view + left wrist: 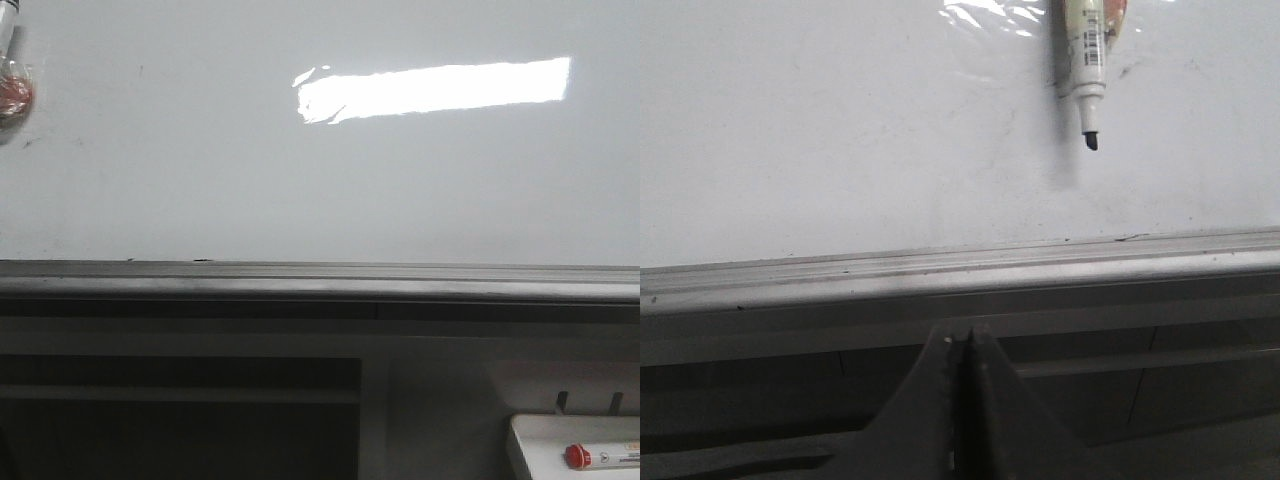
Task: Write number 2 on whiteboard
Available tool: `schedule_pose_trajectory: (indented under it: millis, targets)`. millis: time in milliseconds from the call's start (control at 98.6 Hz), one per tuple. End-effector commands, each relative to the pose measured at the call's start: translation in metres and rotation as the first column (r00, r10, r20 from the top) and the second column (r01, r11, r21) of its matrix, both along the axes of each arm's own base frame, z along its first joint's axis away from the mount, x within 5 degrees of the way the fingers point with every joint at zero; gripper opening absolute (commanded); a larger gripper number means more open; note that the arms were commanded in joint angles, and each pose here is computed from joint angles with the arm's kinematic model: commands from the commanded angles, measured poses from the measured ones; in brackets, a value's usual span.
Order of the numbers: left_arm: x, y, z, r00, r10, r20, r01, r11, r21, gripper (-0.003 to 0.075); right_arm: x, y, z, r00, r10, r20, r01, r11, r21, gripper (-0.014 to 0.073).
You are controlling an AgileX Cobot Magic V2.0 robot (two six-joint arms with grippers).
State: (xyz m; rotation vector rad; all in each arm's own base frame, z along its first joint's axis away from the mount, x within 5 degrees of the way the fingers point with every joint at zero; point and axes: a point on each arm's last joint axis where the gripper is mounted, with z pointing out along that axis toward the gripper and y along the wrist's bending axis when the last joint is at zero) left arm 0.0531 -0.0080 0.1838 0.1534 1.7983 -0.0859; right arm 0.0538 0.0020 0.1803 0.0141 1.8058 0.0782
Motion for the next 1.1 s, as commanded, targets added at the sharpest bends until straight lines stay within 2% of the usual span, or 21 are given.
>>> schedule_pose_trajectory:
  millis: [0, 700, 832, 943, 1085]
  targets:
    - [0.0, 0.0, 0.004, 0.997, 0.003, 0.082, -0.002, 1.0, -0.02, -0.002, 0.0, 0.0, -0.005, 1.0, -0.002, 0.021, 0.002, 1.0, -0.006, -0.0072]
    - [0.0, 0.0, 0.004, 0.997, 0.003, 0.082, -0.002, 1.0, -0.02, -0.002, 0.0, 0.0, -0.005, 1.0, -0.002, 0.023, 0.002, 1.0, -0.005, -0.0072]
    - [0.0, 0.002, 0.004, 0.996, 0.005, 0.092, -0.01, 0.999, 0.052, -0.002, 0.0, 0.0, -0.005, 1.0, -0.002, 0.026, 0.002, 1.0, -0.005, -0.0072]
    - [0.0, 0.002, 0.004, 0.996, 0.005, 0.093, -0.01, 0.998, 0.054, -0.002, 0.001, 0.0, -0.002, 0.998, 0.0, 0.056, 0.001, 1.0, -0.004, -0.0072]
    - [0.001, 0.001, 0.008, 0.991, 0.003, 0.133, -0.01, 0.999, 0.047, -0.002, 0.002, 0.001, 0.012, 0.979, 0.004, 0.204, -0.007, 1.0, 0.014, -0.0072]
